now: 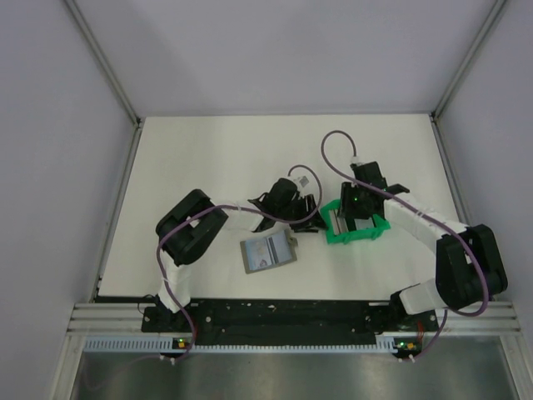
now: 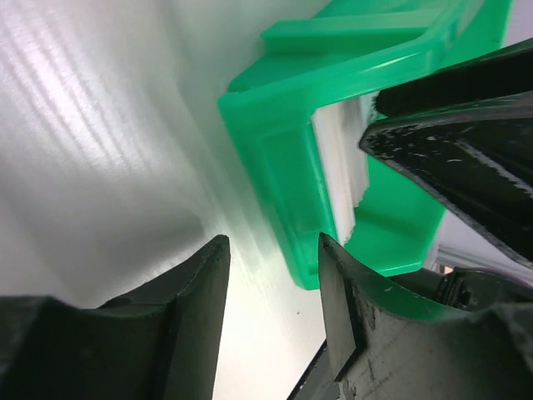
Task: Put the credit cards into the card holder
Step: Pick up the credit card from the storage box.
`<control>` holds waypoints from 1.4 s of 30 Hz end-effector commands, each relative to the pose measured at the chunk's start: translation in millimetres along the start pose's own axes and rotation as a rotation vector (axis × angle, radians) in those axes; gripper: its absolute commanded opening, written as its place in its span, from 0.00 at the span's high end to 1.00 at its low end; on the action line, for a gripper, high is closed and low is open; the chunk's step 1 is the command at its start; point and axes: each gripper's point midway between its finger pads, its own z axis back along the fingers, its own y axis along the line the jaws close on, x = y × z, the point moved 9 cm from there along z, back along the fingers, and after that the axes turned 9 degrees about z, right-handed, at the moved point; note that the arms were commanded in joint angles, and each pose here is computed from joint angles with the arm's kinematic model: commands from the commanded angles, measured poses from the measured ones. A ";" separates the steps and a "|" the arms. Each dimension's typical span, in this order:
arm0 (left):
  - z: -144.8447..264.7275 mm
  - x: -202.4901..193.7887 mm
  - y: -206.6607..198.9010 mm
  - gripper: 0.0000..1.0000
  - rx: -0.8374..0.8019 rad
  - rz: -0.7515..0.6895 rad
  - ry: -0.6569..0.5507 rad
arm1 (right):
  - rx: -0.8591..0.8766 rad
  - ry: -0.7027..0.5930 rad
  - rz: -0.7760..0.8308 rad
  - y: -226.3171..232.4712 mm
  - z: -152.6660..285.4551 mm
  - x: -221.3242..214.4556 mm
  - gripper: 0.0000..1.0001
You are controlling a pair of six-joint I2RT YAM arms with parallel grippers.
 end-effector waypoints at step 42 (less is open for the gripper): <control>18.8 -18.6 9.6 0.59 -0.208 0.038 -0.027 | 0.293 -0.009 -0.047 4.7 -2.4 -6.3 0.43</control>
